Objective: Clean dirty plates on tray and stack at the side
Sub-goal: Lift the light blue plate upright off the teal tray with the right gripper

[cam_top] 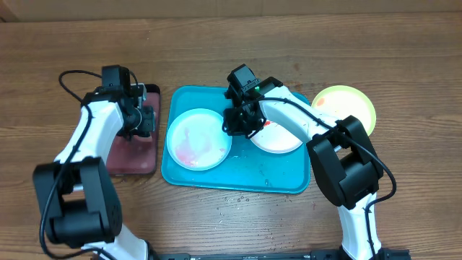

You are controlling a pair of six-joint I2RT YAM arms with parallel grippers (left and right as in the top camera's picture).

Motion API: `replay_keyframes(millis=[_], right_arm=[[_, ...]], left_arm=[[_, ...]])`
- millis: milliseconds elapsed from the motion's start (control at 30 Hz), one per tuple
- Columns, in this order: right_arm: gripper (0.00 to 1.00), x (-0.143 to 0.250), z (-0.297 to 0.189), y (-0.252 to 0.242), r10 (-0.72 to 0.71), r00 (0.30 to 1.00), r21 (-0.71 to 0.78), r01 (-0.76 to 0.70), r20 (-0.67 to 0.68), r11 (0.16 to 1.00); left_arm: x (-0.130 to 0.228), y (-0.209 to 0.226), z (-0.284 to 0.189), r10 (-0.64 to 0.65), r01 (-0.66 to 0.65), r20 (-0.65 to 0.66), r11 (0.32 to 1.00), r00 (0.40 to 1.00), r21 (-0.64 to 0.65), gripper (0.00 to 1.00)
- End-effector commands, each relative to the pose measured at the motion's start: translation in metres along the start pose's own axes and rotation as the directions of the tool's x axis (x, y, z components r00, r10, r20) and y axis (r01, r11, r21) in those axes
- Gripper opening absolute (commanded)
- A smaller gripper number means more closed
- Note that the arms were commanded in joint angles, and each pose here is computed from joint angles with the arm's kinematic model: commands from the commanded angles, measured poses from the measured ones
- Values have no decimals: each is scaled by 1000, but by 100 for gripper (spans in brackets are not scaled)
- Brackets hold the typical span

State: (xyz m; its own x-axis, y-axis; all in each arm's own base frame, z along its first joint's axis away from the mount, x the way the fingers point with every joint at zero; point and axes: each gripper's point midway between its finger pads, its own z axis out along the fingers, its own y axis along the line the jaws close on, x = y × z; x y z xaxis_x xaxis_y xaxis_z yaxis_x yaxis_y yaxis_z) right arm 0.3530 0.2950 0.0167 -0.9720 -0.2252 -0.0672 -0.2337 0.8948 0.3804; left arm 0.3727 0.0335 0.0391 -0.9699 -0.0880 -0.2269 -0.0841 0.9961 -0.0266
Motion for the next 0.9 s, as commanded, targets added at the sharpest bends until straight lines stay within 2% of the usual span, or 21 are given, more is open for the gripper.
replay_keyframes(millis=[0, 33, 67, 133, 167, 233, 500, 833, 867], right_arm=[[4, -25, -22, -2, -31, 995, 78, 23, 96, 997], [4, -30, -30, -2, -40, 992, 98, 29, 117, 995], [4, -36, -41, -3, -59, 987, 127, 40, 147, 991], [4, -47, -61, -2, -93, 976, 174, 58, 195, 983], [4, -53, -73, -2, -112, 969, 203, 67, 220, 977], [4, -62, -94, -4, -127, 955, 259, 56, 267, 964], [4, -77, -151, -11, -228, 893, 476, 18, 387, 879], [4, -73, -191, 11, -385, 801, 698, -56, 459, 714], [4, -72, -197, 15, -412, 784, 731, -76, 464, 678]], left_arm=[[-4, 2, 8, 31, -31, 7, 1000, 1000, 7, 5], [-6, 4, 9, 33, -33, 14, 999, 999, -5, 9], [-8, 6, 9, 33, -32, 21, 999, 999, -18, 18], [-10, 11, 8, 32, -31, 28, 999, 999, -45, 49], [-10, 11, 8, 32, -31, 29, 998, 999, -46, 61], [-10, 11, 9, 31, -30, 28, 999, 999, -45, 70], [-22, 10, 9, -35, 38, 77, 999, 996, -38, 76], [-43, 10, 6, -37, 43, 162, 998, 986, -35, 71], [-44, 10, 6, -36, 43, 168, 998, 985, -35, 71]])
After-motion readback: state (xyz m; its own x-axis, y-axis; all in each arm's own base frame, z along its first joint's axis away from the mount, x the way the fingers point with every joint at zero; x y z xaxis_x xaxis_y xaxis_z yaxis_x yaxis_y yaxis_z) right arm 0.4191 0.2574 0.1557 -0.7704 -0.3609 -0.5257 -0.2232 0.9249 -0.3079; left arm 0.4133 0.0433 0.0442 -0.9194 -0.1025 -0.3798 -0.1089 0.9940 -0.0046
